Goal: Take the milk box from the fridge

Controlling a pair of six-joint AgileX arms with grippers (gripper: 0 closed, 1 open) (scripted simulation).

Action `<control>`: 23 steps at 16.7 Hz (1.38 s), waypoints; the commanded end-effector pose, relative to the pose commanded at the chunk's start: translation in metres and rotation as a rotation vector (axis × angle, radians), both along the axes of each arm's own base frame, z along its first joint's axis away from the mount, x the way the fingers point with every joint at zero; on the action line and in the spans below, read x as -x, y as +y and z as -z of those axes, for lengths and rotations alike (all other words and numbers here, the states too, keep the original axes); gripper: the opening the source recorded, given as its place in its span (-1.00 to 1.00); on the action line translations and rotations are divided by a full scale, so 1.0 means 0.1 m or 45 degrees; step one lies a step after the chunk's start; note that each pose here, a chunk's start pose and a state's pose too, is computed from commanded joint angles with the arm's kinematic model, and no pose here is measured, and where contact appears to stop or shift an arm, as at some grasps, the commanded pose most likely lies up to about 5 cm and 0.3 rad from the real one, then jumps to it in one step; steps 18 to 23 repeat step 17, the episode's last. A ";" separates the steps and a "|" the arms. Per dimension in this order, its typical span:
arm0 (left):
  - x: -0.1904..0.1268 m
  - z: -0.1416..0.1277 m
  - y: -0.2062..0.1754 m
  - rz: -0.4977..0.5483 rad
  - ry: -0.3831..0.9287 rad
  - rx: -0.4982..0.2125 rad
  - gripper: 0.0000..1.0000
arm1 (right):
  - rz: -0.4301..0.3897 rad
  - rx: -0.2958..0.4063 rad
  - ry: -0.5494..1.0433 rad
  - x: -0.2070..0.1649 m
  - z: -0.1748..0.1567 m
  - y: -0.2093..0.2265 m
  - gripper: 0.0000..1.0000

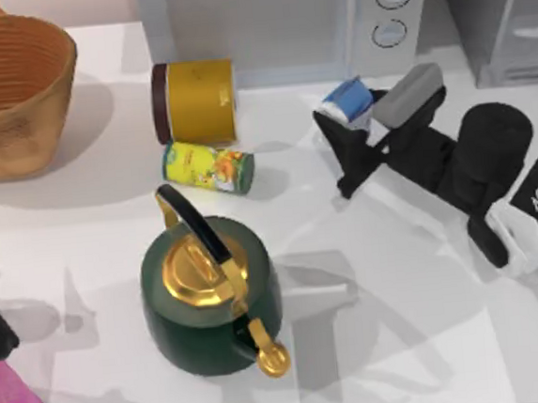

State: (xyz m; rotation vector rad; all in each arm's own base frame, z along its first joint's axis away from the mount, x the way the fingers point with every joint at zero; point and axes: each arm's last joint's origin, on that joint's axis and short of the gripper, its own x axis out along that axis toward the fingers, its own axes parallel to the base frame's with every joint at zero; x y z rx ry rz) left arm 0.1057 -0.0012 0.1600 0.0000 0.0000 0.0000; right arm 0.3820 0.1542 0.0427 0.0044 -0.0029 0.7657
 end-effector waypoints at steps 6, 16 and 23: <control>0.00 0.00 0.00 0.000 0.000 0.000 1.00 | 0.000 0.000 0.000 0.00 0.00 0.00 0.21; 0.00 0.00 0.00 0.000 0.000 0.000 1.00 | 0.000 0.000 0.000 0.00 0.00 0.00 1.00; 0.00 0.00 0.00 0.000 0.000 0.000 1.00 | 0.000 0.000 0.000 0.00 0.00 0.00 1.00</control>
